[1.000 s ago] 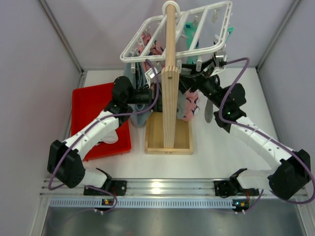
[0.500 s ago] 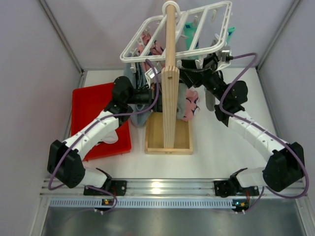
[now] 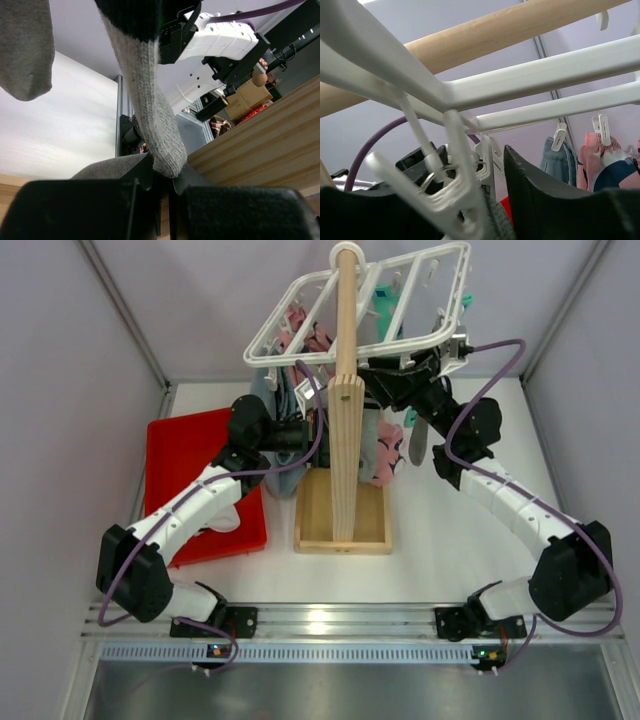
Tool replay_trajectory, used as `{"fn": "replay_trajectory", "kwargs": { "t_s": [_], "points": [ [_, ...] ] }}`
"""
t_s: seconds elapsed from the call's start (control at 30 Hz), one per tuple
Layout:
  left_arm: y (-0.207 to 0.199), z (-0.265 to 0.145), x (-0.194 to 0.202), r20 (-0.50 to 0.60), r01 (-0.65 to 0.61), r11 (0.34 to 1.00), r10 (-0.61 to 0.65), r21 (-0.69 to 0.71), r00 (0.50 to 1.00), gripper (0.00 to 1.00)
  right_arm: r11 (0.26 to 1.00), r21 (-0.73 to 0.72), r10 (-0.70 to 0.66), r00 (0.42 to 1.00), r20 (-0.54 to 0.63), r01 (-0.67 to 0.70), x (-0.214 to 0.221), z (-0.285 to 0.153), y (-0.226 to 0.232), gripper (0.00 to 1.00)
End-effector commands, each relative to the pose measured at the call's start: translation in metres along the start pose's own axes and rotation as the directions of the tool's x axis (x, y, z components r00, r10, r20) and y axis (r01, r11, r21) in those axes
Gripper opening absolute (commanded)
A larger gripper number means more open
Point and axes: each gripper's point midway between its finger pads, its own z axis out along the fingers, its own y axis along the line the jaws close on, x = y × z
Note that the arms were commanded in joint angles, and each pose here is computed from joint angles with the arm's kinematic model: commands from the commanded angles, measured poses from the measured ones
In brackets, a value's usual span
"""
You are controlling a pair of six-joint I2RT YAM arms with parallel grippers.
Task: Remove the socks clipped to the hanger
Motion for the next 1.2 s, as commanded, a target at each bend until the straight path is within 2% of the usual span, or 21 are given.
{"fn": "replay_trajectory", "kwargs": {
  "t_s": [0.0, 0.03, 0.13, 0.17, 0.4, 0.57, 0.73, 0.87, 0.97, 1.0, 1.03, 1.07, 1.17],
  "points": [
    [-0.032, 0.000, 0.000, -0.033, -0.089, 0.992, 0.092, 0.086, 0.995, 0.00, 0.997, -0.068, -0.042, 0.997, 0.059, 0.046, -0.022, 0.008, 0.017, 0.43],
    [-0.031, 0.000, 0.001, -0.036, -0.084, 0.993, 0.088, 0.087, 0.996, 0.00, 0.997, -0.068, -0.040, 0.998, 0.056, 0.044, -0.022, 0.007, 0.016, 0.39],
    [-0.031, -0.001, 0.001, -0.036, -0.084, 0.993, 0.088, 0.087, 0.995, 0.00, 0.997, -0.068, -0.040, 0.998, 0.053, 0.043, -0.021, 0.007, 0.017, 0.15],
    [-0.030, -0.001, 0.002, -0.037, -0.081, 0.993, 0.085, 0.086, 0.996, 0.00, 0.997, -0.069, -0.042, 0.998, 0.054, 0.046, -0.021, 0.007, 0.018, 0.00],
    [-0.012, -0.003, 0.021, -0.064, -0.025, 0.997, 0.029, 0.068, 0.998, 0.00, 0.998, -0.015, -0.065, 0.995, 0.080, 0.066, -0.033, 0.000, 0.021, 0.00],
    [-0.003, -0.007, 0.037, -0.069, -0.007, 0.999, 0.011, 0.049, 0.998, 0.01, 0.996, 0.062, -0.062, 0.997, 0.049, 0.059, -0.030, -0.002, 0.008, 0.00],
    [-0.010, -0.018, 0.036, -0.016, -0.097, 0.995, 0.097, 0.018, 0.995, 0.04, 0.994, 0.090, -0.066, 0.997, 0.042, 0.062, -0.030, -0.002, 0.004, 0.00],
    [-0.016, -0.025, 0.031, 0.023, -0.143, 0.990, 0.143, -0.010, 0.989, 0.00, 0.993, 0.104, -0.064, 0.997, 0.034, 0.060, -0.028, -0.003, 0.000, 0.00],
    [-0.018, -0.031, 0.036, 0.033, -0.195, 0.980, 0.197, -0.045, 0.980, 0.04, 0.991, 0.120, -0.061, 0.998, 0.018, 0.059, -0.024, -0.004, -0.003, 0.00],
    [-0.014, -0.033, 0.034, 0.052, -0.211, 0.973, 0.216, -0.090, 0.975, 0.04, 0.990, 0.126, -0.064, 0.998, 0.014, 0.062, -0.023, -0.005, -0.005, 0.00],
    [-0.008, -0.038, 0.043, 0.037, -0.166, 0.974, 0.174, -0.151, 0.984, 0.04, 0.989, 0.136, -0.060, 0.998, 0.008, 0.058, -0.022, -0.005, -0.006, 0.00],
    [-0.001, -0.042, 0.043, 0.030, -0.228, 0.954, 0.238, -0.197, 0.971, 0.04, 0.988, 0.144, -0.058, 0.998, 0.003, 0.057, -0.021, -0.006, -0.008, 0.01],
    [0.021, -0.063, 0.043, 0.057, -0.235, 0.880, 0.283, -0.412, 0.958, 0.00, 0.983, 0.172, -0.056, 0.998, -0.018, 0.058, -0.016, -0.008, -0.015, 0.05]
  ]
}}
